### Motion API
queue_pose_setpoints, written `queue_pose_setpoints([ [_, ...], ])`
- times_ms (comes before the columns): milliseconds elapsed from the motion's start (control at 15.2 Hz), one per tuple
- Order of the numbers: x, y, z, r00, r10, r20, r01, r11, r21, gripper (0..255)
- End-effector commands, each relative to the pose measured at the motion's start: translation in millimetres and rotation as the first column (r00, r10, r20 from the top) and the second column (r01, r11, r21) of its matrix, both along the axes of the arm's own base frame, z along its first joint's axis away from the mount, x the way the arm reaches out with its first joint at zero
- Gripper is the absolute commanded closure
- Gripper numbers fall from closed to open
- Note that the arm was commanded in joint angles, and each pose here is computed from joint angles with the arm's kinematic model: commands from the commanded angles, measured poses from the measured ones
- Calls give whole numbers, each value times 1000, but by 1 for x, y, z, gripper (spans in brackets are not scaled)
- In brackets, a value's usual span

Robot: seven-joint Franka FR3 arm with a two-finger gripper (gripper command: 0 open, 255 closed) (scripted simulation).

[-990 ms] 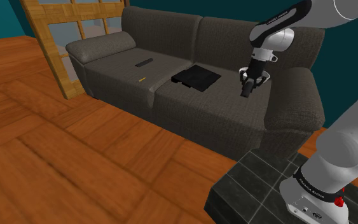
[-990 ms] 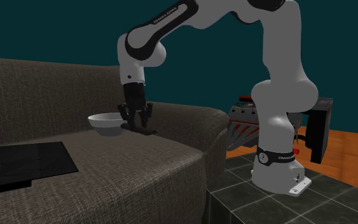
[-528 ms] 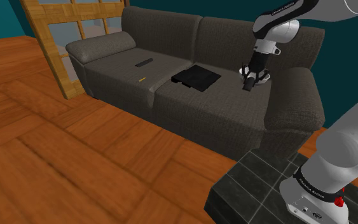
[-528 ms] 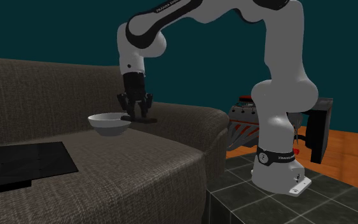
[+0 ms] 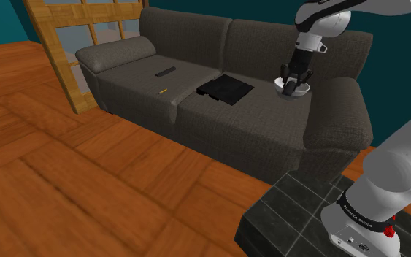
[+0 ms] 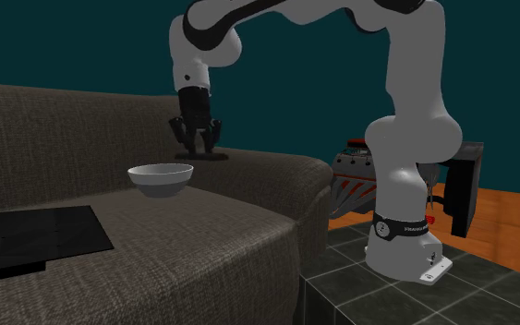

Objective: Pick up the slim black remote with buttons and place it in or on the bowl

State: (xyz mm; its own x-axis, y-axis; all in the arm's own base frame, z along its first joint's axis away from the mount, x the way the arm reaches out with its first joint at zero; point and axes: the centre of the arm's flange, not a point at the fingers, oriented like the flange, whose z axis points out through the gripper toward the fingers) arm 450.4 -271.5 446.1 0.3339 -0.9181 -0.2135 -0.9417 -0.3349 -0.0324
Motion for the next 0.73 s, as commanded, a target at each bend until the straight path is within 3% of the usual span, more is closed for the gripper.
queue_pose_setpoints([
  [0, 1, 0, 10, 1000, 0, 0, 0, 1000, 0, 255],
  [198, 1, 0, 21, 1000, 0, 0, 0, 1000, 0, 255],
  [660, 33, -86, 15, 1000, 0, 0, 0, 1000, 0, 255],
])
